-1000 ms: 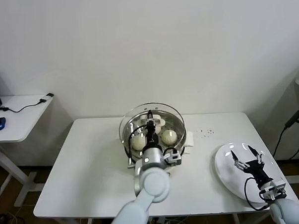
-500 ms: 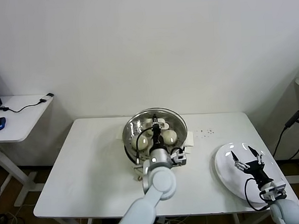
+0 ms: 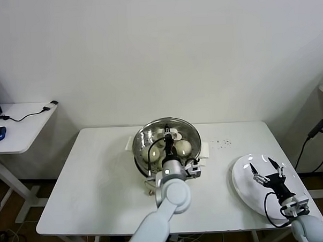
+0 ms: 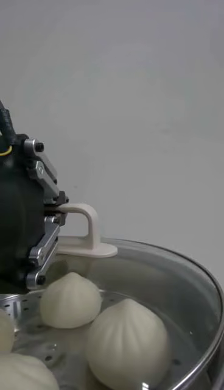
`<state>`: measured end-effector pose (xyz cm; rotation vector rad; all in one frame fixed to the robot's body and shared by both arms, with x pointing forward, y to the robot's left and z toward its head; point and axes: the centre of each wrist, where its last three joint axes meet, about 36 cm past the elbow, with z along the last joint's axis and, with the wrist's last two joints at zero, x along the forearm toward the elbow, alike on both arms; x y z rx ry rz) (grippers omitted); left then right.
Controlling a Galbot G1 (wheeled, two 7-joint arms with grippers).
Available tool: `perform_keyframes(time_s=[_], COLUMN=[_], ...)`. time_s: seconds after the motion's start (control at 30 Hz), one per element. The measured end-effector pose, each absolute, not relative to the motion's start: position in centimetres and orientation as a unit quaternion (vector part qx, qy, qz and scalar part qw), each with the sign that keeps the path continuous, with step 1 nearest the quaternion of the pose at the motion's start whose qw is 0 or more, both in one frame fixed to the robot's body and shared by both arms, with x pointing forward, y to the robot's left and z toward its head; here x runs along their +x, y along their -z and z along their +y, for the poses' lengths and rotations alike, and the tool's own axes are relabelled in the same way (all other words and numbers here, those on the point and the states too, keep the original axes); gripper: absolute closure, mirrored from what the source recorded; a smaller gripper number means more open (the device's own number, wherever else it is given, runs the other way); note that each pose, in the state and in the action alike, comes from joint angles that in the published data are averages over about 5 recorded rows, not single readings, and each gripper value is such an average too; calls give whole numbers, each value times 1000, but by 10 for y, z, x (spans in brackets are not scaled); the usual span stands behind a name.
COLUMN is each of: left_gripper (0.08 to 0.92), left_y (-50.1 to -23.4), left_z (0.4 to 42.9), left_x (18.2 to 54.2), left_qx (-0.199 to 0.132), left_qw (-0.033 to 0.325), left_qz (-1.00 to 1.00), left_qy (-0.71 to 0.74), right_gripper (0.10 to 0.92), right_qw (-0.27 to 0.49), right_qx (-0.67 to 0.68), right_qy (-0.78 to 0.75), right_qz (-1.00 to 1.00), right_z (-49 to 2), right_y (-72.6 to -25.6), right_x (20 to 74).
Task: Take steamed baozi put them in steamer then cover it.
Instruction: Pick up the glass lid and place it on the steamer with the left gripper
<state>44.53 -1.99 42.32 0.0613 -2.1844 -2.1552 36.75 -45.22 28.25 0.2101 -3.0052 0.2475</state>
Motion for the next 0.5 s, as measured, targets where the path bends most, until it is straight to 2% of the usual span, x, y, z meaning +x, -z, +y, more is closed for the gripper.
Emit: perform_keyframes(time_s=[0.5], left_gripper=[853], left_y=[-415], left_z=[-18], left_x=[447], left_qx=[21], left_qw=[42], left_qz=[-709], left_qy=[704], right_gripper=[200], right_qw=[59], right_qx=[68], right_qy=[-81], right_qz=[-993], right_z=[-453], right_y=[-281], right_x=[368])
